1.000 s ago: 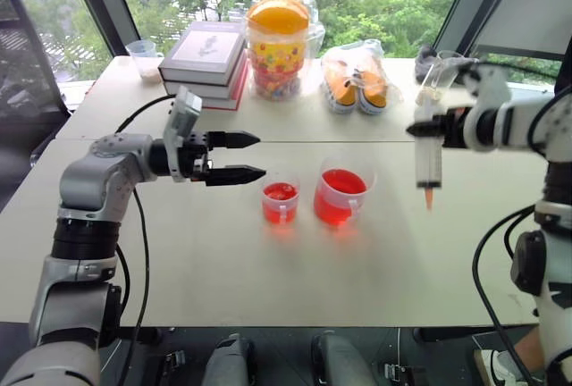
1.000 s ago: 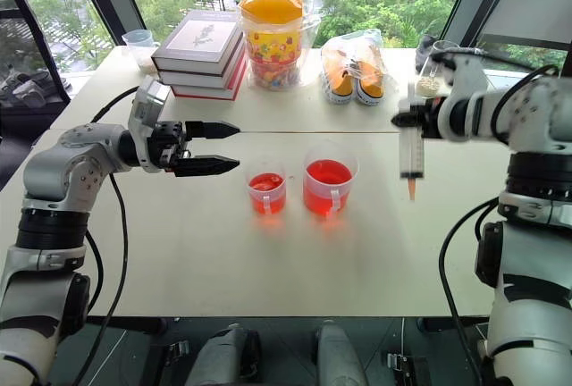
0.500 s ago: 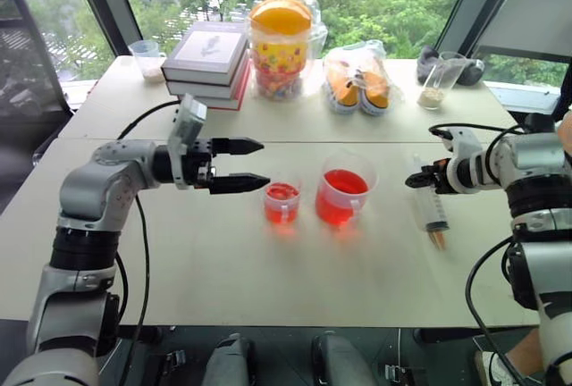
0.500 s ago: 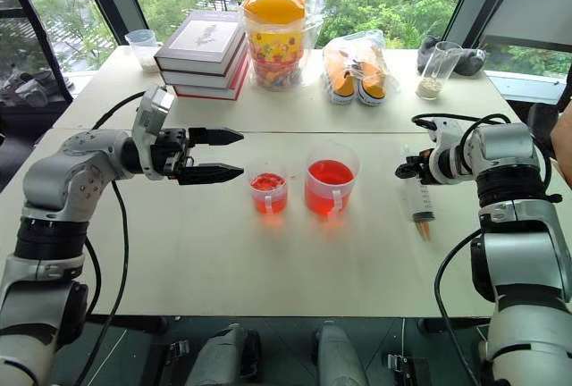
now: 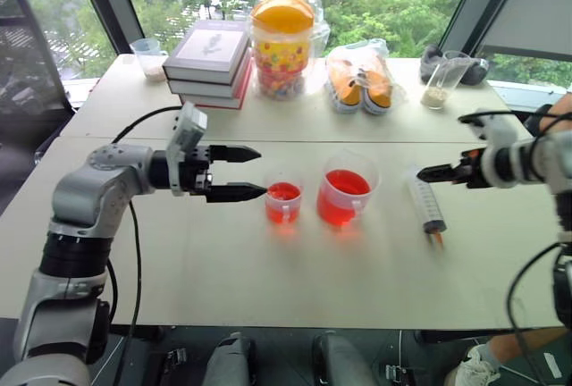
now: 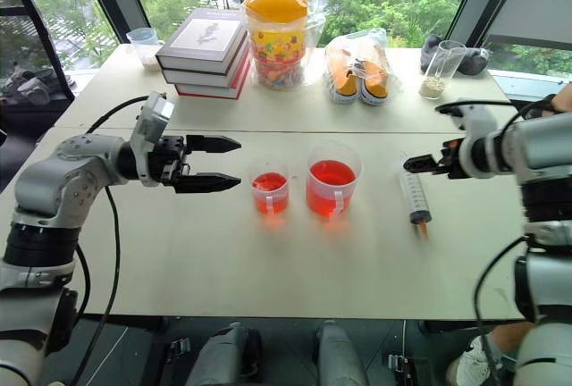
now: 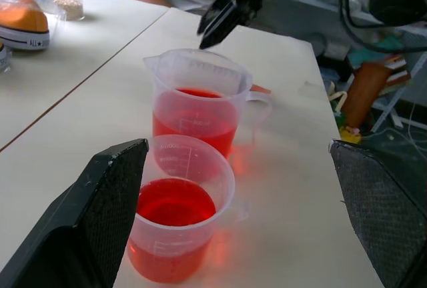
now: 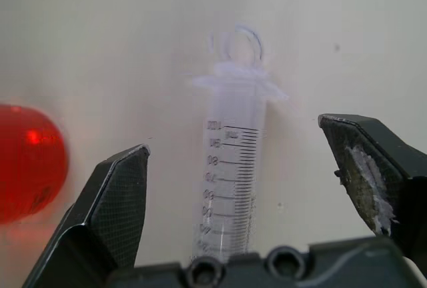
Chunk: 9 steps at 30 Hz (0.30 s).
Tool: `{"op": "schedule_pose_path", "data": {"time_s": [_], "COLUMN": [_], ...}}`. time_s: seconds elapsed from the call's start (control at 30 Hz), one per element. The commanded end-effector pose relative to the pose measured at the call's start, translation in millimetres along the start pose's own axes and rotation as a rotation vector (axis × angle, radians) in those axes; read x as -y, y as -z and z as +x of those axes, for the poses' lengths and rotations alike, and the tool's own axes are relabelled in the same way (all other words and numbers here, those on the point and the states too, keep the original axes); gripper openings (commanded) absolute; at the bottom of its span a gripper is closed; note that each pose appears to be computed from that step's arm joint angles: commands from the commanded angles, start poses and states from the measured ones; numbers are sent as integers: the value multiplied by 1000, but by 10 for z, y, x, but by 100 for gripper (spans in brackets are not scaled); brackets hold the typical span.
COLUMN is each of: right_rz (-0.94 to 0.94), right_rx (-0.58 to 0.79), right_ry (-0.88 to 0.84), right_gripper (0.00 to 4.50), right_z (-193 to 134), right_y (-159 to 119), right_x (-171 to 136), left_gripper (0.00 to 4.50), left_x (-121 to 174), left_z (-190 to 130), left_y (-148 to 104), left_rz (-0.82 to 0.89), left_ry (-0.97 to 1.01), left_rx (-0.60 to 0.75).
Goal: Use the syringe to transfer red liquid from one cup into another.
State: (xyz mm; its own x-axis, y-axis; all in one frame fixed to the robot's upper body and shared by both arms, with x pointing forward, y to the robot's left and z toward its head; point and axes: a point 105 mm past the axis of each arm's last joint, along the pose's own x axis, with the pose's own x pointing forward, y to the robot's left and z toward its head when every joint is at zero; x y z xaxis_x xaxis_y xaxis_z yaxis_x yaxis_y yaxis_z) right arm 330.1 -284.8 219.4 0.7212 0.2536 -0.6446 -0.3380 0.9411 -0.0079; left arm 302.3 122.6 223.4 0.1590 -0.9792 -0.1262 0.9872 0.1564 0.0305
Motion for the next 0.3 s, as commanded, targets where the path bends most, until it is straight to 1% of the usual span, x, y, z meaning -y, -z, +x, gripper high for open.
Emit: {"op": "schedule_pose_path", "data": {"time_s": [0.03,0.17,0.3], "right_rz": [-202,-330,-356], "right_rx": [83,68,73], "right_ry": [-111,-300,-303], "right_gripper": [448,448,448], "right_z": [-432,-754,-843], "right_y": [-86,140,263], "right_x": [-339,-737,-807], "left_gripper": [450,450,450], "left_x": [54,55,37], "left_z": [-64,-106,-157], "left_y": [-99,-100,-93], "left_rz": [42,43,43], "left_ry": [1,-1,1], "left_rx": [0,-26,-53]}}
